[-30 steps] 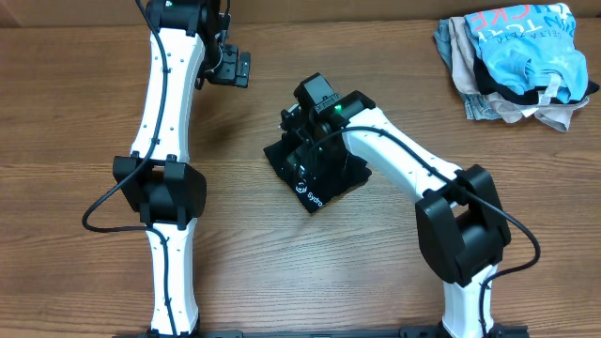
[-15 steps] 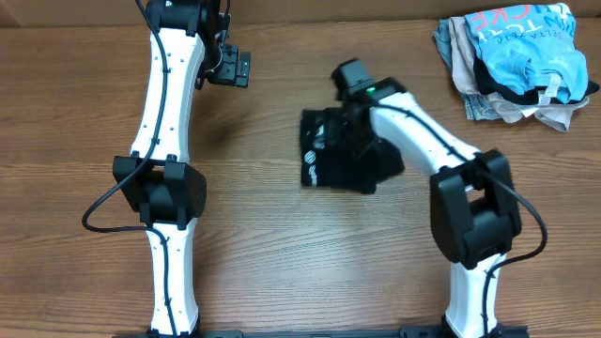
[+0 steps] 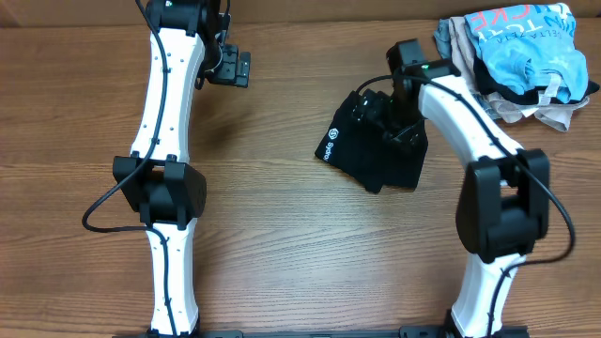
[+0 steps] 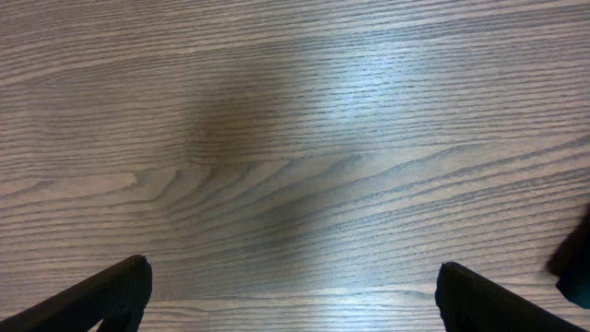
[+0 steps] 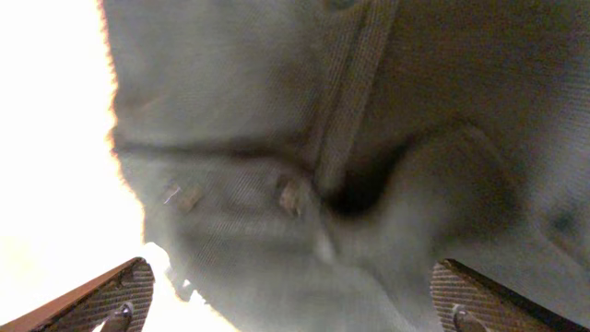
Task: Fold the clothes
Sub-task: 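Grasp the right edge of the folded black shirt with the right gripper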
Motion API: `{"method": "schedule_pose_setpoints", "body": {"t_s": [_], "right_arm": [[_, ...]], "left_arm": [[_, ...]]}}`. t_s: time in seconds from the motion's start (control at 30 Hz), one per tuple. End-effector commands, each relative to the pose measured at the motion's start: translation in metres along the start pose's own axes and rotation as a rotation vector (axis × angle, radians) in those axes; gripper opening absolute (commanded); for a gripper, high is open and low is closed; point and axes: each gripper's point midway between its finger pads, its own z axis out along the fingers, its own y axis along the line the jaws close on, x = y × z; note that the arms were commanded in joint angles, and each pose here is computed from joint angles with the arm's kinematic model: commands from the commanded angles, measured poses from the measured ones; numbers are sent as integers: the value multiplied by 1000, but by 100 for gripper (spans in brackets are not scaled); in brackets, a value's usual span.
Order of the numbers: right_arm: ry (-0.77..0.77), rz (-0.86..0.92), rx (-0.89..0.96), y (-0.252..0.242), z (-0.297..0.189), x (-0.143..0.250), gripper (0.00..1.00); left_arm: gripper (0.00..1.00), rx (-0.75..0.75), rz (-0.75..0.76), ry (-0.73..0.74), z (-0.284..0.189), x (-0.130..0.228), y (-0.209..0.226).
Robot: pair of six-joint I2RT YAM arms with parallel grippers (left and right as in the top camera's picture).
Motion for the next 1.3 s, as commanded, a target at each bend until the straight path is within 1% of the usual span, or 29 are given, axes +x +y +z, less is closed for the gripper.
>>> {"method": "schedule_pose_setpoints", "body": {"t_s": [0.0, 0.07, 0.13, 0.27, 0.43, 0.57, 0.7, 0.83, 1.07, 1.13, 1.27], "right_arm": [[-189, -63, -78, 11, -88, -18, 100], [-200, -62, -47, -5, -98, -21, 100], [-178, -42, -19, -23, -98, -23, 100], [-117, -1, 12, -58, -82, -23, 100], [-21, -102, -114, -69, -48, -11, 100], [10, -85, -186, -78, -20, -3, 100], [34, -94, -301, -72, 1, 9, 98], [22, -57, -342, -72, 17, 12, 94], [-18, 42, -384, -75, 43, 16, 80], [-27, 50, -399, -69, 46, 17, 78], [-50, 30, -445, -43, 48, 20, 68]], "left_arm": [[100, 4, -20, -9, -5, -1, 2], [100, 3, -21, -9, -5, -1, 3], [100, 3, -21, -9, -5, -1, 3], [100, 4, -21, -8, -5, 0, 3], [100, 3, -21, -8, -5, -1, 3], [100, 4, -21, -7, -5, 0, 3], [100, 3, -21, -5, -5, 0, 3], [100, 4, -21, -5, -5, 0, 3], [100, 4, -21, -6, -5, 0, 3], [100, 4, -21, -6, -5, 0, 3], [100, 3, -20, 0, -5, 2, 3]]}}
